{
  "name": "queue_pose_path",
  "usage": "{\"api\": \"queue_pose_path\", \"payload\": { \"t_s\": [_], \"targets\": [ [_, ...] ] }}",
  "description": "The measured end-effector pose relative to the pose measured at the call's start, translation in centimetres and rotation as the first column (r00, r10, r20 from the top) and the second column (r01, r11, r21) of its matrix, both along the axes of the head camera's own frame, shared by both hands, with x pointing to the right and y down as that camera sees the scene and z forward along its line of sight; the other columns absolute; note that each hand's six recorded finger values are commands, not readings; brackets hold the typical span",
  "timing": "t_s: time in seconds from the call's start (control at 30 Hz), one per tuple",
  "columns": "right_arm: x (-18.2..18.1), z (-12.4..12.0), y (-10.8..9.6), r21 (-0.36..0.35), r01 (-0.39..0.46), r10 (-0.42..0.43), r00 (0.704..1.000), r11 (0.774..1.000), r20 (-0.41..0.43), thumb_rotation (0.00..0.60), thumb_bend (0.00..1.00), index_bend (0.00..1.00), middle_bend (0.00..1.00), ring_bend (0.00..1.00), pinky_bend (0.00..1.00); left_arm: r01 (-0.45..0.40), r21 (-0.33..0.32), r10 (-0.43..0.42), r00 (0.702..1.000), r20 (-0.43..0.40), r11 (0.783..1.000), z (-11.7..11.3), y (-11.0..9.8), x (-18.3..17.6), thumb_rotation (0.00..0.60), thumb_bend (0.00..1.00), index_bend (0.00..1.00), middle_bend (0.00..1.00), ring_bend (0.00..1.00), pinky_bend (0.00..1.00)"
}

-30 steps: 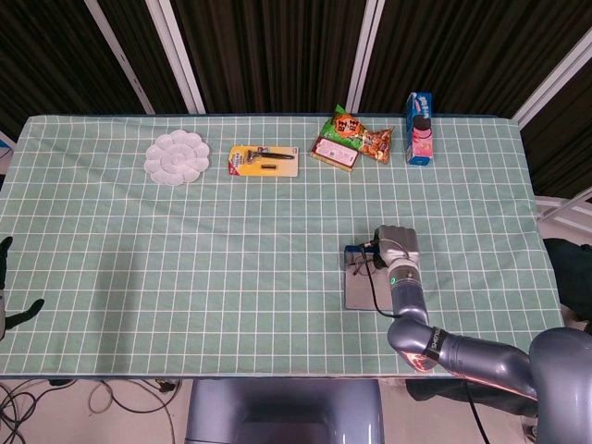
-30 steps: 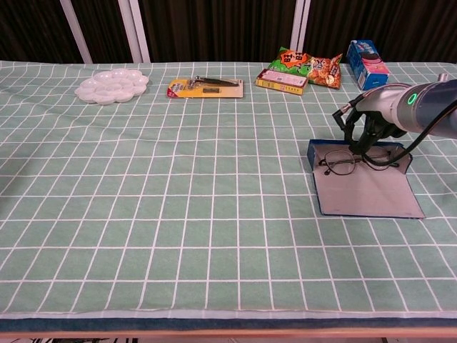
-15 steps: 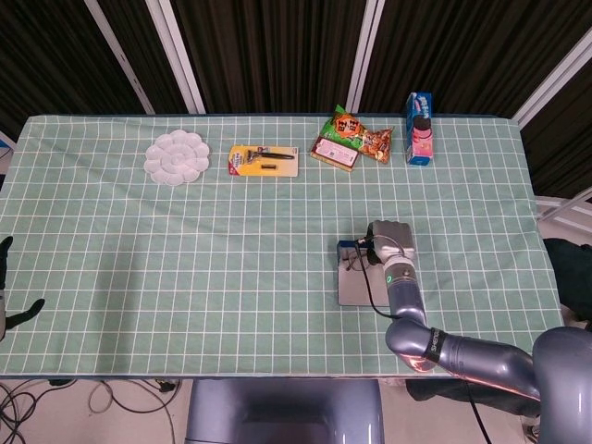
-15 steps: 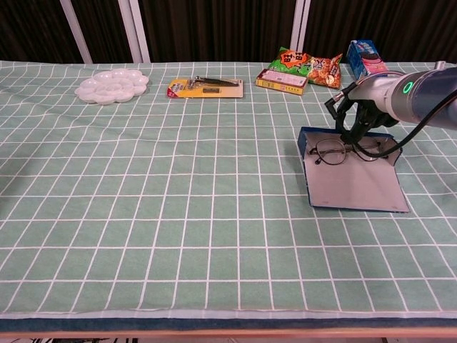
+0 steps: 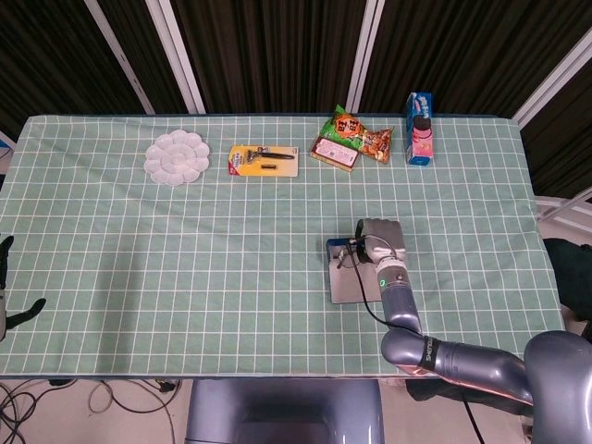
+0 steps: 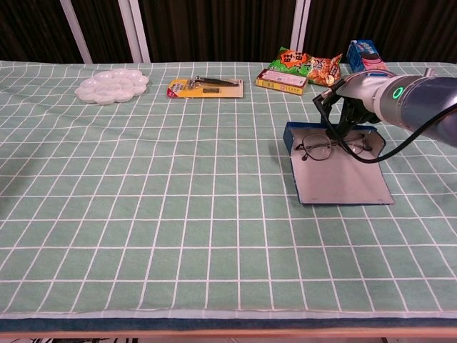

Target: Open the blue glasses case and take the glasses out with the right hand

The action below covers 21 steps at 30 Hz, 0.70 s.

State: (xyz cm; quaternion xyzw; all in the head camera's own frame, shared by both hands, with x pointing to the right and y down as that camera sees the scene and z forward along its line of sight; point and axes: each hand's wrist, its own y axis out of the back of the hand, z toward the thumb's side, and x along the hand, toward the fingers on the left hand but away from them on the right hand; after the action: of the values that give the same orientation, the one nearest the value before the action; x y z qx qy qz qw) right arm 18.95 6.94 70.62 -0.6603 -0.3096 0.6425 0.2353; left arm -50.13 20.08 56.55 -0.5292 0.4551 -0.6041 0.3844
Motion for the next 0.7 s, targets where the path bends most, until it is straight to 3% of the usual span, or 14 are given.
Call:
{"api": "queue_pose_path", "payload": {
  "t_s": [0.27, 0.7],
  "targets": [
    [-0.9, 0.4, 0.0, 0.084, -0.003, -0.001, 0.999, 0.996, 0.045, 0.6, 0.56, 0.51, 0.98, 1.0, 0.94, -0.002, 0.003, 0.002, 1.0, -0.008, 1.0, 0.0, 0.0, 0.1, 0.6, 0.02, 0.0, 0.0, 0.0, 0.0],
    [-3.0, 0.9, 0.5, 0.16, -0.026, 0.01, 0.995, 0.987, 0.097, 0.6, 0.56, 0.51, 0.98, 1.0, 0.94, -0.003, 0.011, 0.003, 1.0, -0.018, 1.0, -0.1, -0.1, 0.2, 0.6, 0.02, 0.0, 0.0, 0.0, 0.0]
  ]
}}
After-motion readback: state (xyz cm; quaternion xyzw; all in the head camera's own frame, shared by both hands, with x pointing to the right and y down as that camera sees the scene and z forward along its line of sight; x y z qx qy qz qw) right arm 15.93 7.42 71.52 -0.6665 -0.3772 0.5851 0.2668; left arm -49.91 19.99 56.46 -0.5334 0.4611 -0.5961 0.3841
